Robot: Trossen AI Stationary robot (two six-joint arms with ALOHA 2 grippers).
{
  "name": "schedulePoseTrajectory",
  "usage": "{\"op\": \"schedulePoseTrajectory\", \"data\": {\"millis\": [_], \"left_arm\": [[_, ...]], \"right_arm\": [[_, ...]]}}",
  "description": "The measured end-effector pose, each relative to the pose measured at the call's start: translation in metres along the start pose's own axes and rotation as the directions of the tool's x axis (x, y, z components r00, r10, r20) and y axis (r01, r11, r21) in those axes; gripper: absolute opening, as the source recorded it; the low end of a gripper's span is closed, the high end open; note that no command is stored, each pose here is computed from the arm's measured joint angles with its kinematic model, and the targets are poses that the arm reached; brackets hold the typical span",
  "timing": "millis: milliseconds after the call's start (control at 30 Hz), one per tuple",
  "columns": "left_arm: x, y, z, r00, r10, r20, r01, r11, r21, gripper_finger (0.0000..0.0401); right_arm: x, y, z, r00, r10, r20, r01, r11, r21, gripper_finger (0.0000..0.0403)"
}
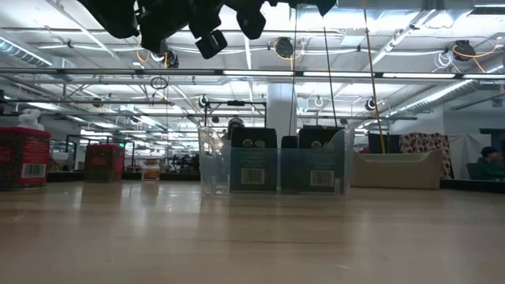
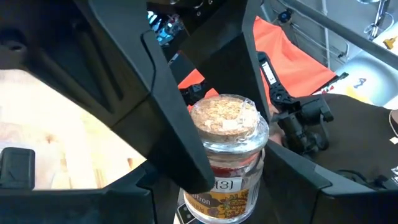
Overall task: Sort spices by type
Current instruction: Put the brown seasoning bottle into the gray bin
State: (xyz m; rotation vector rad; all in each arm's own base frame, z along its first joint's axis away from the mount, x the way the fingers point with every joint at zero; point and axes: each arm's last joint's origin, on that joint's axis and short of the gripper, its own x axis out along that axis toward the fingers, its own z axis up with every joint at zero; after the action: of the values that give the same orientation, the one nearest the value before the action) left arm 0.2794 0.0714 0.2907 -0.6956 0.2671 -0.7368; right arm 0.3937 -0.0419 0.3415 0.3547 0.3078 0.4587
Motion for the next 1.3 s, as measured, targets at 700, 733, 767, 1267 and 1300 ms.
{"op": "schedulePoseTrajectory", "data": {"millis": [700, 733, 767, 1267, 1300], "left_arm": [[-0.005, 0.001, 0.002, 1.0, 0.002, 0.004, -0.002, 1.0, 0.013, 0.0206], [-0.005, 0.002, 0.002, 1.0, 0.002, 0.005, -0.002, 1.0, 0.013, 0.0212], [-0.006, 0.002, 0.003, 1.0, 0.004, 0.007, -0.004, 1.0, 0.013, 0.0218], [-0.052, 0.01, 0.017, 0.997, 0.054, 0.053, -0.056, 0.998, 0.026, 0.0253], [-0.055, 0.011, 0.017, 0.996, 0.063, 0.059, -0.065, 0.998, 0.021, 0.0253]], "right_arm": [[-0.004, -0.006, 0.001, 1.0, 0.001, 0.001, -0.001, 1.0, 0.013, 0.0157], [-0.005, -0.006, 0.001, 1.0, 0.0, 0.003, 0.0, 1.0, 0.017, 0.0157], [-0.005, -0.007, 0.002, 1.0, -0.002, 0.005, 0.002, 1.0, 0.02, 0.0157], [-0.08, -0.015, 0.032, 0.985, -0.149, 0.087, 0.149, 0.989, 0.001, 0.0151], [-0.088, -0.016, 0.032, 0.978, -0.191, 0.083, 0.191, 0.982, 0.004, 0.015]]}}
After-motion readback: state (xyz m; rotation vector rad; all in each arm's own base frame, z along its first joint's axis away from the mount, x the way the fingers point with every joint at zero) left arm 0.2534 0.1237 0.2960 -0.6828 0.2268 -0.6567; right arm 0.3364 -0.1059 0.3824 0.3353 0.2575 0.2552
